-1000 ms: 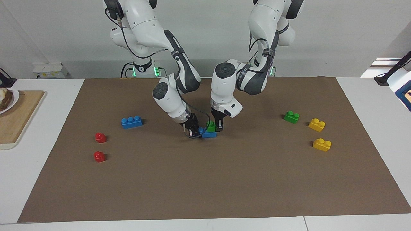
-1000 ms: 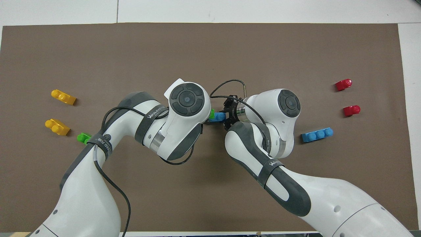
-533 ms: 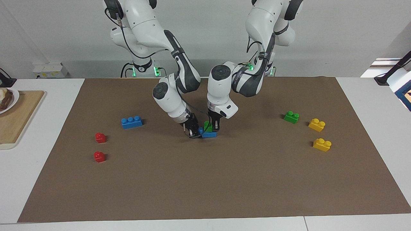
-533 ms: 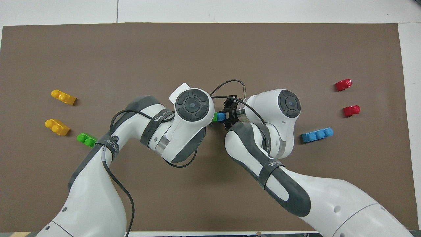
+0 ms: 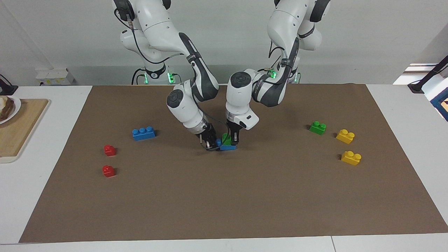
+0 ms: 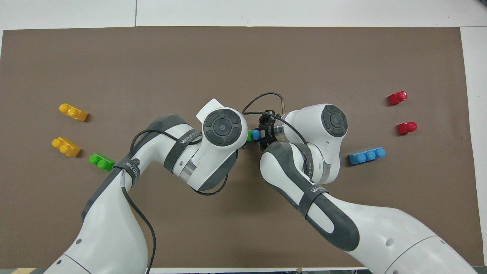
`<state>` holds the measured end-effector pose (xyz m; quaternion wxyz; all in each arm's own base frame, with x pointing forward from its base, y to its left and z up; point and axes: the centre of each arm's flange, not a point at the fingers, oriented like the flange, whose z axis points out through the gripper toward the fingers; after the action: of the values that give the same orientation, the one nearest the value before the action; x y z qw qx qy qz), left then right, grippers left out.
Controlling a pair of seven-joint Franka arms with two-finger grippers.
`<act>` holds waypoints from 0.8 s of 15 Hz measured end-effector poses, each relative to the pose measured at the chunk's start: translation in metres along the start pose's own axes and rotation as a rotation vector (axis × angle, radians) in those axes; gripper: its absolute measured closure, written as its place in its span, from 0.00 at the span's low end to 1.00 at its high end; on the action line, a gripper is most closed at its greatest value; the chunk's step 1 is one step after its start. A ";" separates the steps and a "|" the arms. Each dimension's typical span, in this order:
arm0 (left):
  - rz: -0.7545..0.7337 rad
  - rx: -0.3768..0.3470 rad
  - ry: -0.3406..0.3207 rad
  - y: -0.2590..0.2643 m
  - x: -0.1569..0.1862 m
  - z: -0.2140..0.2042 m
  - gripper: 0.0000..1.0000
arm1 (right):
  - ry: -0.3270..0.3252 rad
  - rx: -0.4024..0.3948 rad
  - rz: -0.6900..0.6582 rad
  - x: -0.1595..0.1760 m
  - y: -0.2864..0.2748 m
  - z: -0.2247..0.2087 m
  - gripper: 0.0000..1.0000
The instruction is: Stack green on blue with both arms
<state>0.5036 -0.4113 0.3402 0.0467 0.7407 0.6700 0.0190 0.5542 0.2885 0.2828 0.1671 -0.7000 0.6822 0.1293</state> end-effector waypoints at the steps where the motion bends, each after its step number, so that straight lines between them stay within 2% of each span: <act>1: 0.002 0.001 0.001 -0.001 -0.001 0.000 0.52 | 0.000 0.000 0.000 0.000 0.000 0.000 0.66; 3: 0.013 -0.002 0.003 -0.001 0.000 -0.008 0.31 | 0.001 -0.001 -0.001 0.001 0.001 0.001 0.61; 5: 0.033 -0.004 0.016 0.001 0.009 -0.027 0.07 | 0.006 -0.008 -0.002 0.004 0.003 0.003 0.42; 6: 0.046 -0.003 0.024 0.003 0.016 -0.040 0.00 | 0.007 -0.008 -0.001 0.005 0.003 0.003 0.32; 7: 0.063 -0.003 0.032 0.005 0.023 -0.053 0.00 | 0.008 -0.006 0.000 0.007 0.002 0.003 0.22; 8: 0.076 -0.005 0.038 0.006 0.031 -0.065 0.00 | 0.009 -0.004 0.003 0.008 0.001 0.002 0.19; 12: 0.097 -0.023 0.053 0.027 0.084 -0.100 0.00 | 0.011 0.021 0.026 0.022 -0.008 -0.006 0.20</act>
<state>0.5301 -0.3256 0.4395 0.0365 0.7711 0.6338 0.0484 0.5629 0.2667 0.2796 0.1689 -0.6899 0.6936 0.1204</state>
